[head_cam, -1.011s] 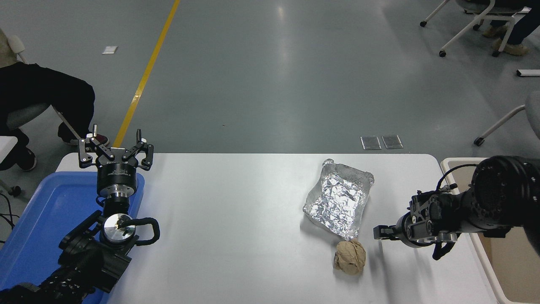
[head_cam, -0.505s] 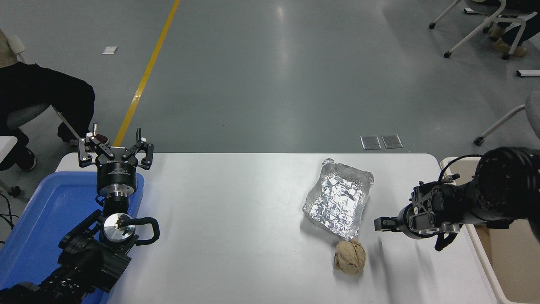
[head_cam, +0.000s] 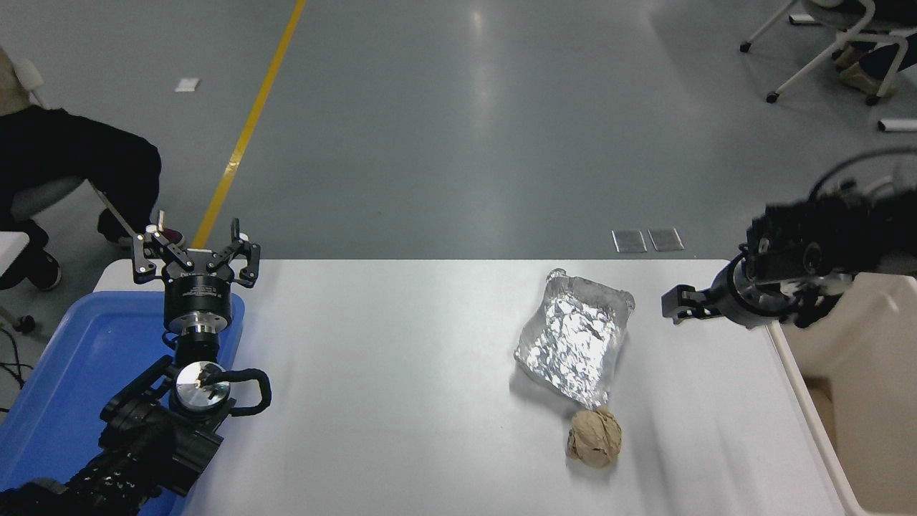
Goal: Pick up foil plate and place in dustbin
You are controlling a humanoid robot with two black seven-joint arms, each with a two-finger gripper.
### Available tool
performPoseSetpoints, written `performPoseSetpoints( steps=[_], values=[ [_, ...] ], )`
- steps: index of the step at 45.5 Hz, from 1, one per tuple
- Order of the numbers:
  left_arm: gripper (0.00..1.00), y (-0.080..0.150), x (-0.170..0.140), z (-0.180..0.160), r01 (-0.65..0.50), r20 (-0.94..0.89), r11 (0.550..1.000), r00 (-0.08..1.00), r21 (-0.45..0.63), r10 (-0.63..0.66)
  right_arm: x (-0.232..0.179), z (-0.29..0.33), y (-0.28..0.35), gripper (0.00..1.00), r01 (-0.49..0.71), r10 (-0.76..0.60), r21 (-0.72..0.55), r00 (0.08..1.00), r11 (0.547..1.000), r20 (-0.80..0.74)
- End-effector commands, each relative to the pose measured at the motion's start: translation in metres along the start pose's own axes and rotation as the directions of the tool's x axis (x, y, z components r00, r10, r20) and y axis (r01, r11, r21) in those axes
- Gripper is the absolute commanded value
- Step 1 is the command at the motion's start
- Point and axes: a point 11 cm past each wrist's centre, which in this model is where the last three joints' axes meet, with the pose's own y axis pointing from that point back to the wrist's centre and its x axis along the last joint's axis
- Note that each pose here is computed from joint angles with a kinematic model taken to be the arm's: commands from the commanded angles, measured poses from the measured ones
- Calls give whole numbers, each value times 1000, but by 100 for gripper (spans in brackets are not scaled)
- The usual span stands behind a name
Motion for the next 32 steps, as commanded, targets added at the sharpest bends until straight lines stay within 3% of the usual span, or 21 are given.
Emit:
performPoseSetpoints(
  steps=[1,32],
  values=[
    [99,0,0,1,-1,0,1000,1000,-2,1,6,0,74,100,-14,14,64,1000,998,-7],
    [99,0,0,-1,2,1,1000,1000,2,-2,16,-19,84,100,-43,47,70,997,997,-64]
  ],
)
